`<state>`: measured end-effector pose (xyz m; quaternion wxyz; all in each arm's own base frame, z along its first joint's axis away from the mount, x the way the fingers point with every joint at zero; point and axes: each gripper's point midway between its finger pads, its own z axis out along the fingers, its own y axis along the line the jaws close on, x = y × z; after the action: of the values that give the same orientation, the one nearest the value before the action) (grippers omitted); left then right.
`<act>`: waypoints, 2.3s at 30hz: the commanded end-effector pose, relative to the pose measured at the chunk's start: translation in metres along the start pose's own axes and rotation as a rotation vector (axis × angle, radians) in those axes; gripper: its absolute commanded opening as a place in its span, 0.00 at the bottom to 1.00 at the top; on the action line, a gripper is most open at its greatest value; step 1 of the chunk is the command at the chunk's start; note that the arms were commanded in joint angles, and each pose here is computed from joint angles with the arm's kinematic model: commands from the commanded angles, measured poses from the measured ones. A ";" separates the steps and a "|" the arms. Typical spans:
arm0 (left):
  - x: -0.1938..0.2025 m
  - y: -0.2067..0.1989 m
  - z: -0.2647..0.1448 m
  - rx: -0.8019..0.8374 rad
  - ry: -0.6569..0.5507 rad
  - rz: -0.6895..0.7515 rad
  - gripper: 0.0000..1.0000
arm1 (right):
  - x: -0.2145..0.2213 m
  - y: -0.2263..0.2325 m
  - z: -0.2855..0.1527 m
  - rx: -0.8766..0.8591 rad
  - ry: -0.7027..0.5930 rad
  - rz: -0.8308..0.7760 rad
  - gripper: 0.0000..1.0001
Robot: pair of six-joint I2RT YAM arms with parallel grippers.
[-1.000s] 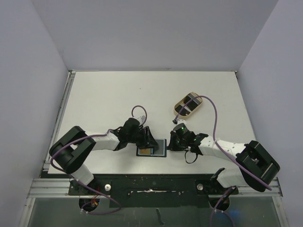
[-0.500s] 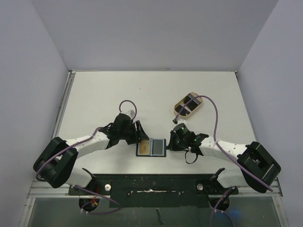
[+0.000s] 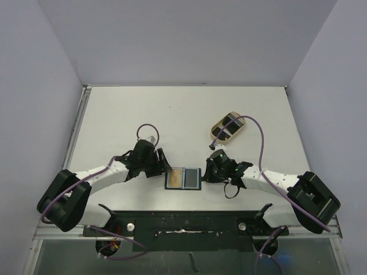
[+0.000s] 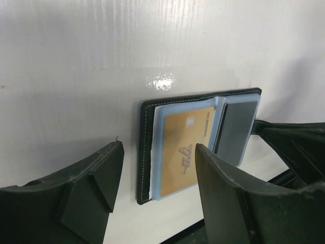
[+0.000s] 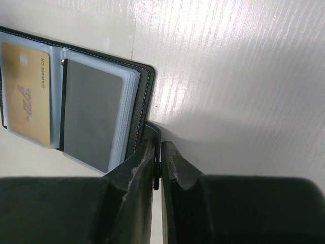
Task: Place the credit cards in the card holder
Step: Close the card holder at the center of the board.
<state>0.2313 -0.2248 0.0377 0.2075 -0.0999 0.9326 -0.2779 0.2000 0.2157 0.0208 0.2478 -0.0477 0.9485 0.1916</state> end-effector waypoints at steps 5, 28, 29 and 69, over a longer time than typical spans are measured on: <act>0.004 -0.009 0.006 0.076 0.016 -0.044 0.57 | -0.020 0.015 -0.002 -0.041 -0.067 -0.003 0.05; 0.000 -0.086 -0.024 0.395 0.042 -0.076 0.57 | -0.019 0.017 0.000 -0.053 -0.071 -0.005 0.05; 0.000 -0.090 -0.026 0.409 0.040 -0.073 0.57 | -0.019 0.017 0.000 -0.055 -0.071 -0.003 0.05; 0.032 -0.115 0.024 0.417 0.156 0.077 0.25 | -0.030 0.020 -0.019 -0.089 -0.145 0.037 0.20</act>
<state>0.2137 -0.3347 0.0683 0.1410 -0.0169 0.8763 -0.4603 0.2051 0.2197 0.0405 0.2766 -0.0344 0.9356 0.2166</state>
